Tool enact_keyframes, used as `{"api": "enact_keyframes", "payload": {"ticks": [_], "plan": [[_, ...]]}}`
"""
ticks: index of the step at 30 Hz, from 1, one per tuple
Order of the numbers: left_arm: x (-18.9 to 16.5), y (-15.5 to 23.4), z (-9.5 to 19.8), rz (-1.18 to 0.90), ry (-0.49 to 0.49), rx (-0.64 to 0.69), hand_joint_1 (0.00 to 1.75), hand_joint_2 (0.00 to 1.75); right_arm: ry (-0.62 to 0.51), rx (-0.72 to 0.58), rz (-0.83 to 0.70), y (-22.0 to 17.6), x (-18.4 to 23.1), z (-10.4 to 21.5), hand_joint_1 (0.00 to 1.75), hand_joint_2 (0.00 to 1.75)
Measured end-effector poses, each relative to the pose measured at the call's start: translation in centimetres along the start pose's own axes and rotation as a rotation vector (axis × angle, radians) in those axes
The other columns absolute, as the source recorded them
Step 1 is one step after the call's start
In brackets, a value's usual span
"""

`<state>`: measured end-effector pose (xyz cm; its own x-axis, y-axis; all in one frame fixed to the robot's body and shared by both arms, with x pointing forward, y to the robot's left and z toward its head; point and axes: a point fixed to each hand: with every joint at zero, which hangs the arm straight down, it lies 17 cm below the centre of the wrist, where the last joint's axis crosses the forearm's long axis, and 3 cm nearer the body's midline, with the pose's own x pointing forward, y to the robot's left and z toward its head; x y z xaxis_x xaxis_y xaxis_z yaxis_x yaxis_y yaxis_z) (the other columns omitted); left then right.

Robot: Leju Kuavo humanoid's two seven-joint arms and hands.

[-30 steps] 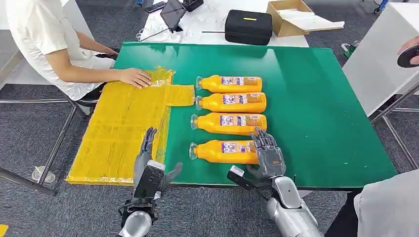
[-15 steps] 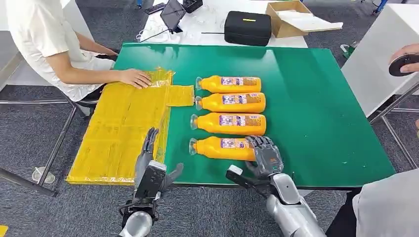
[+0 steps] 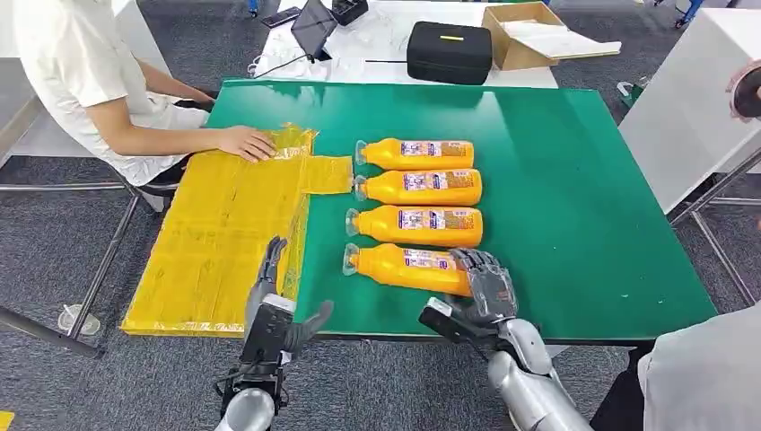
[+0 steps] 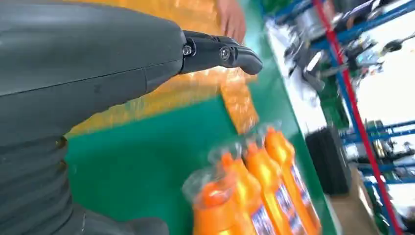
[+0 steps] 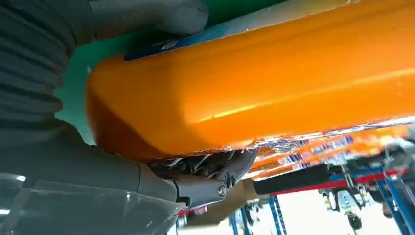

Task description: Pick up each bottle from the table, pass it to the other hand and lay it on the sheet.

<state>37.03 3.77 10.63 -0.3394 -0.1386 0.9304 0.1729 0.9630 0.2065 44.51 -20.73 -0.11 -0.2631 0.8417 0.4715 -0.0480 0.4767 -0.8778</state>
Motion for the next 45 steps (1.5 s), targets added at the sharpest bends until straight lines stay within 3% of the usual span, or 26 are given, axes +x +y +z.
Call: {"api": "enact_keyframes", "payload": {"ticks": [4,6,8,9,14,15,16,17,24,28,32,41,45], "plan": [[-0.2,0.0,0.4,0.106,0.024,0.006,0.0,1.75,-0.008,-0.046,-0.1,-0.2,1.3,0.5,1.75,1.75],[-0.2,-0.2,0.8,0.209,0.05,0.01,0.0,1.75,-0.005,-0.099,-0.185,-0.8,2.1,1.0,1.61,1.75],[-0.4,-0.3,1.2,0.31,0.081,0.016,0.0,1.75,-0.003,-0.147,-0.233,-1.4,2.8,1.5,1.26,1.75],[-0.5,-0.3,1.4,0.352,0.094,0.02,0.0,1.75,-0.003,-0.175,-0.254,-2.0,3.1,1.7,0.84,1.75],[-0.7,-0.8,2.4,0.549,0.141,0.01,0.0,1.75,-0.021,-0.295,-0.356,-4.3,4.8,2.4,0.82,1.75],[-0.8,-0.9,2.6,0.558,0.145,0.006,0.0,1.75,-0.027,-0.308,-0.364,-4.6,5.1,2.4,0.91,1.75],[-0.9,-0.9,2.7,0.565,0.148,0.003,0.0,1.75,-0.031,-0.32,-0.372,-4.9,5.4,2.4,1.69,1.75],[-0.9,-0.9,2.8,0.573,0.152,0.004,0.0,1.75,-0.033,-0.33,-0.377,-5.2,5.5,2.4,1.75,1.75],[-0.3,-2.4,3.4,0.736,0.182,-0.078,0.0,1.75,-0.101,-0.363,-0.466,-6.0,8.6,2.0,1.75,1.75],[-0.2,-2.4,3.1,0.759,0.193,-0.064,0.0,1.75,-0.032,-0.436,-0.557,-6.4,9.1,1.7,1.75,1.75],[0.1,-2.8,3.1,0.758,0.183,-0.086,0.0,1.75,-0.111,-0.391,-0.542,-5.7,11.5,1.5,1.75,1.75],[0.1,-2.7,3.2,0.752,0.181,-0.092,0.0,1.75,-0.137,-0.366,-0.539,-5.2,12.2,1.5,1.75,1.75],[0.5,-3.1,3.2,0.739,0.165,-0.121,0.0,1.75,-0.209,-0.283,-0.555,-3.9,14.4,1.4,1.75,1.75]]}}
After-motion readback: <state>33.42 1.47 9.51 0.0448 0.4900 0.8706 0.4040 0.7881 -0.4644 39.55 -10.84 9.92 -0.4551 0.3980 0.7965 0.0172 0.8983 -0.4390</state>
